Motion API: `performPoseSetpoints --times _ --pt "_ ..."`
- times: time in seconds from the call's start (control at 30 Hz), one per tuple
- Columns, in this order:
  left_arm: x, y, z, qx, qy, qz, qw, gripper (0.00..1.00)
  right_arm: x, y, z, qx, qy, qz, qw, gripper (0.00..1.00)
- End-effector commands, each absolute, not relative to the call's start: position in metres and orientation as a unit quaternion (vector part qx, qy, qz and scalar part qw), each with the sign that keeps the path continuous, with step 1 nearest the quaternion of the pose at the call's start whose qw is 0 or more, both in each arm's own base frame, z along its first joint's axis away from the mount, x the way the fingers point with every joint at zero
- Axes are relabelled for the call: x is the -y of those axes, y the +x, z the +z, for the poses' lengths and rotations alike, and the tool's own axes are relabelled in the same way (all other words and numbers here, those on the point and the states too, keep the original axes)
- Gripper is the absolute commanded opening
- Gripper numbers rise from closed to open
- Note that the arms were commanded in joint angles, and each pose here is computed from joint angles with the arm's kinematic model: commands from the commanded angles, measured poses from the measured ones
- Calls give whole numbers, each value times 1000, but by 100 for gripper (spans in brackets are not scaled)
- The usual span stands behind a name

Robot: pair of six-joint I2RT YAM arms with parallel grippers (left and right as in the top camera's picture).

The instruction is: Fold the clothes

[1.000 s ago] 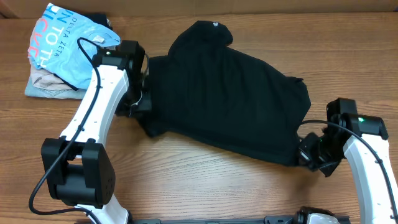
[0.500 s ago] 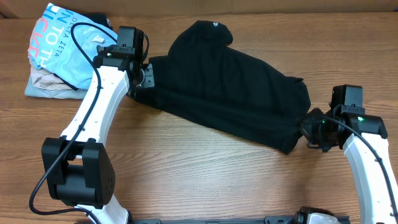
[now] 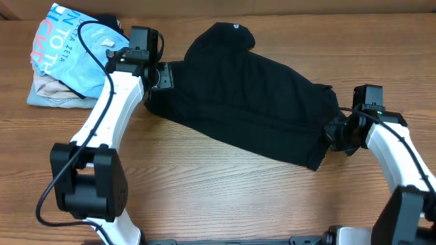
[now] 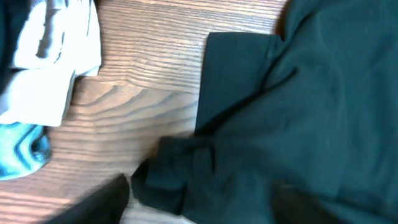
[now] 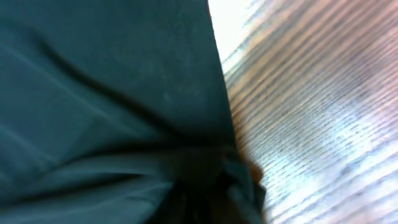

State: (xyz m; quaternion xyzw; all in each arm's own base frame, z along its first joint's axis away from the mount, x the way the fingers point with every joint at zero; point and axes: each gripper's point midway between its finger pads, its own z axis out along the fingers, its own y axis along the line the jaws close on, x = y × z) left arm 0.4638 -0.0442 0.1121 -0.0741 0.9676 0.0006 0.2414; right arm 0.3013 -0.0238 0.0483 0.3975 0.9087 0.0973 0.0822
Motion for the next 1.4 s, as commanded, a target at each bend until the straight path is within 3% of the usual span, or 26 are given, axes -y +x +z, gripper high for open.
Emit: performPoseSetpoints --times 0.0,0.1,0.3,0.5,0.67,0.8,1.03,1.37 --pt "46 468 92 -971 -62 11 231 91 27 307 45 -912 390 91 89 38" --pt "46 477 94 -968 -43 13 247 100 27 316 50 -919 366 98 106 55" --pt "74 497 155 -957 44 -41 285 100 21 346 97 -938 286 131 146 82" --pt "112 515 246 -918 138 -68 365 100 15 375 181 -947 198 150 204 88" --pt "150 535 272 -888 185 -72 414 100 23 380 222 -947 181 124 234 88" --pt "185 564 255 -874 215 -75 430 100 26 379 226 -948 179 116 236 88" --pt "232 610 174 -863 253 -63 432 100 28 377 223 -950 182 108 230 88" --pt "250 643 95 -854 257 -54 449 100 35 379 221 -950 186 90 236 88"
